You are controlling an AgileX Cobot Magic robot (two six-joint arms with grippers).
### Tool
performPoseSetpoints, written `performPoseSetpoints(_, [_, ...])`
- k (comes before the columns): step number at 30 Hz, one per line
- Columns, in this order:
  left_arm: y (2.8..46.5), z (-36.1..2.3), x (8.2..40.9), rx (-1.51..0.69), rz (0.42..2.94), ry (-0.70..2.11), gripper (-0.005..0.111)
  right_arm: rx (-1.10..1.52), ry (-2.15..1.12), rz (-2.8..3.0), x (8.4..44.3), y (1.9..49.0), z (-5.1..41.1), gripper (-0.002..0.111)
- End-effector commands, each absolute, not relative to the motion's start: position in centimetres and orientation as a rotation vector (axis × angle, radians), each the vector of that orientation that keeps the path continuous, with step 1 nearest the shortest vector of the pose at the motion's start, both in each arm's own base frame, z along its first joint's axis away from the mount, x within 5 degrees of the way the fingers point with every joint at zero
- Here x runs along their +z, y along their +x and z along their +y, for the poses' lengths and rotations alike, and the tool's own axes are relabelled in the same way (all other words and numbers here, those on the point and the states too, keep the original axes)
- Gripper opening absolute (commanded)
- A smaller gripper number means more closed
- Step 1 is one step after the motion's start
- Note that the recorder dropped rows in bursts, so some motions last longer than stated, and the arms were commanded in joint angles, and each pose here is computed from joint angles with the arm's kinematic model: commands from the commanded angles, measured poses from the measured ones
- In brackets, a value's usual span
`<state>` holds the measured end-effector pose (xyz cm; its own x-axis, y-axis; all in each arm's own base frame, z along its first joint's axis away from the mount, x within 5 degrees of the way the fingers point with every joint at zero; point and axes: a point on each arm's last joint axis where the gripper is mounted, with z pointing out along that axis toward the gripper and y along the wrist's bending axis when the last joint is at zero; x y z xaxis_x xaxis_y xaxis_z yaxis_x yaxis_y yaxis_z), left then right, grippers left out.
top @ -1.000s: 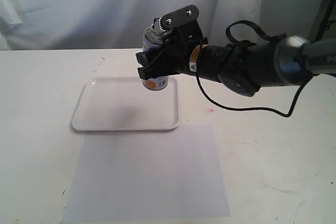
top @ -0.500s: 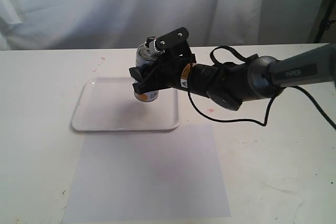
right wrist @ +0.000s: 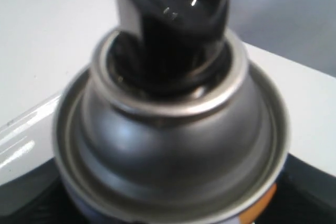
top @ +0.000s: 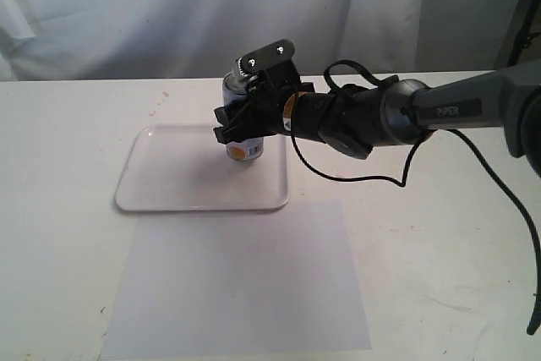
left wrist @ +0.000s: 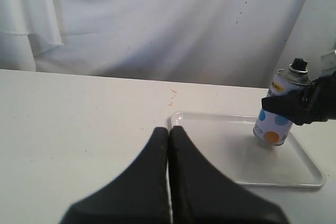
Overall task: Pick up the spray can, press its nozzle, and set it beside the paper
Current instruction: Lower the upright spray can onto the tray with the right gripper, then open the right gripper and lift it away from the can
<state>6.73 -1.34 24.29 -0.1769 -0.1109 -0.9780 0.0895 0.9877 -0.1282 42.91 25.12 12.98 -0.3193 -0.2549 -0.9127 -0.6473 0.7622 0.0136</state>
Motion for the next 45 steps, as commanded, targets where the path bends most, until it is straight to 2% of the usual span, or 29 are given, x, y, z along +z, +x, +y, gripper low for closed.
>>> performPoseSetpoints(1, [6.8,-1.2,24.3,-0.176,1.725,-0.037,0.000,0.517,-0.710,1.845,13.2,43.1,25.4,0.000])
performPoseSetpoints(4, [6.8,-1.2,24.4,-0.173,1.722,-0.039,0.000,0.542,-0.724,1.810,13.4,43.0,25.6,0.001])
performPoseSetpoints(6, [6.8,-1.2,24.4,-0.173,1.722,-0.039,0.000,0.551,-0.719,1.808,13.4,43.0,25.7,0.007])
performPoseSetpoints(9, [6.8,-1.2,24.4,-0.173,1.722,-0.039,0.000,0.546,-0.723,1.818,13.3,43.0,25.6,0.022])
performPoseSetpoints(14, [6.8,-1.2,24.4,-0.173,1.722,-0.039,0.000,0.546,-0.723,1.819,13.3,42.9,25.6,0.055])
performPoseSetpoints(19, [6.8,-1.2,24.4,-0.173,1.722,-0.039,0.000,0.549,-0.719,1.821,13.3,42.9,25.6,0.071])
performPoseSetpoints(23, [6.8,-1.2,24.4,-0.172,1.720,-0.040,0.000,0.557,-0.702,1.836,13.3,43.0,25.6,0.075])
performPoseSetpoints(31, [6.8,-1.2,24.4,-0.171,1.719,-0.041,0.000,0.542,-0.672,1.858,14.2,43.0,25.4,0.075])
performPoseSetpoints(38, [6.8,-1.2,24.4,-0.171,1.719,-0.041,0.000,0.565,-0.652,1.756,20.3,42.3,25.1,0.075])
performPoseSetpoints(45, [6.8,-1.2,24.4,-0.184,1.716,-0.050,0.000,0.460,-0.574,1.802,26.1,41.1,23.3,0.075])
